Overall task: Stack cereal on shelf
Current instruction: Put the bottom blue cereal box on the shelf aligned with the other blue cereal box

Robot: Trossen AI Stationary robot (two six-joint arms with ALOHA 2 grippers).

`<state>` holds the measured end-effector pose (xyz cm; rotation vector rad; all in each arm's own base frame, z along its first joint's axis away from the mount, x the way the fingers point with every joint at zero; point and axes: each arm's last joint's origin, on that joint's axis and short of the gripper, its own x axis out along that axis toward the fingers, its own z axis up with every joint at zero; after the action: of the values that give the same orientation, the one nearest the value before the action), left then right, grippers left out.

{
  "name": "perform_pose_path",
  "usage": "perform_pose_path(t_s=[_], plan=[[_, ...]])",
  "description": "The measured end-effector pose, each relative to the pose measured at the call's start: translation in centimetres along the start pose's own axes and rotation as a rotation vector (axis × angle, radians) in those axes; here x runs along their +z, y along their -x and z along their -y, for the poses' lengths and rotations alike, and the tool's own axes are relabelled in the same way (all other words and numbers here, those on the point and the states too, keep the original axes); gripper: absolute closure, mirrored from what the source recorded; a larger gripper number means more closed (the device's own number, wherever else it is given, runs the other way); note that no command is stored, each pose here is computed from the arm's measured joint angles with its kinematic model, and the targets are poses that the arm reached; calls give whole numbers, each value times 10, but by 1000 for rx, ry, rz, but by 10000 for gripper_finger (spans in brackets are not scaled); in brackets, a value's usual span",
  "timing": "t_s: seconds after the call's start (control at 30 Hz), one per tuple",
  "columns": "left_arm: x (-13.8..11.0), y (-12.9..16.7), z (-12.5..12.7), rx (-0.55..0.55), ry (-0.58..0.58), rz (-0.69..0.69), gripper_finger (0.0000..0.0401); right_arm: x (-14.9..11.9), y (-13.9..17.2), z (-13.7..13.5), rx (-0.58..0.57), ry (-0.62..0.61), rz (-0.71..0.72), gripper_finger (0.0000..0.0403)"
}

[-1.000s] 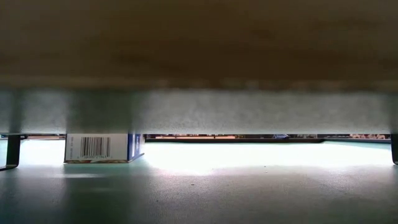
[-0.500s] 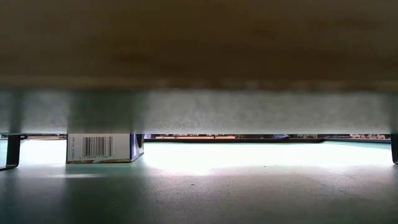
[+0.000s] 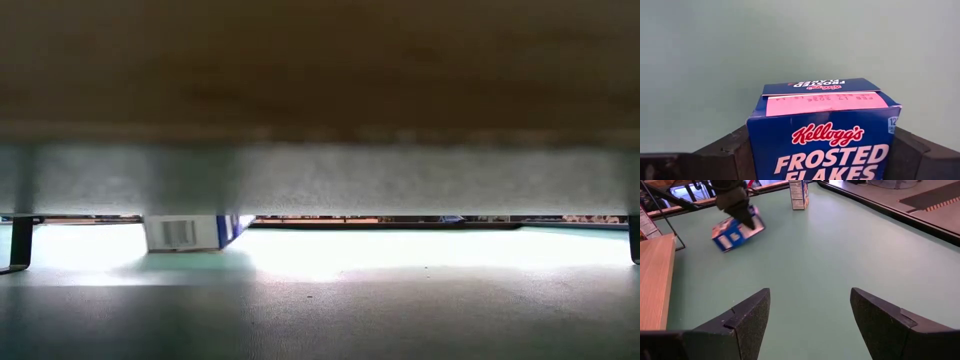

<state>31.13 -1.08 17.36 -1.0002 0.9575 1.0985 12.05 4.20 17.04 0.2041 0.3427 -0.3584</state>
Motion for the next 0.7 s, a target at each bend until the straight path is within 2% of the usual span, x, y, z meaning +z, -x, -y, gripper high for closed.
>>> perform_pose_path(t_s=[0.17,0.4,0.7], plan=[[5,5,3,36,-82,248,123,0,0,0,0,0,0,138],[7,7,-1,86,-110,579,123,0,0,0,0,0,0,138],[9,3,-9,107,-57,788,123,0,0,0,0,0,0,138]])
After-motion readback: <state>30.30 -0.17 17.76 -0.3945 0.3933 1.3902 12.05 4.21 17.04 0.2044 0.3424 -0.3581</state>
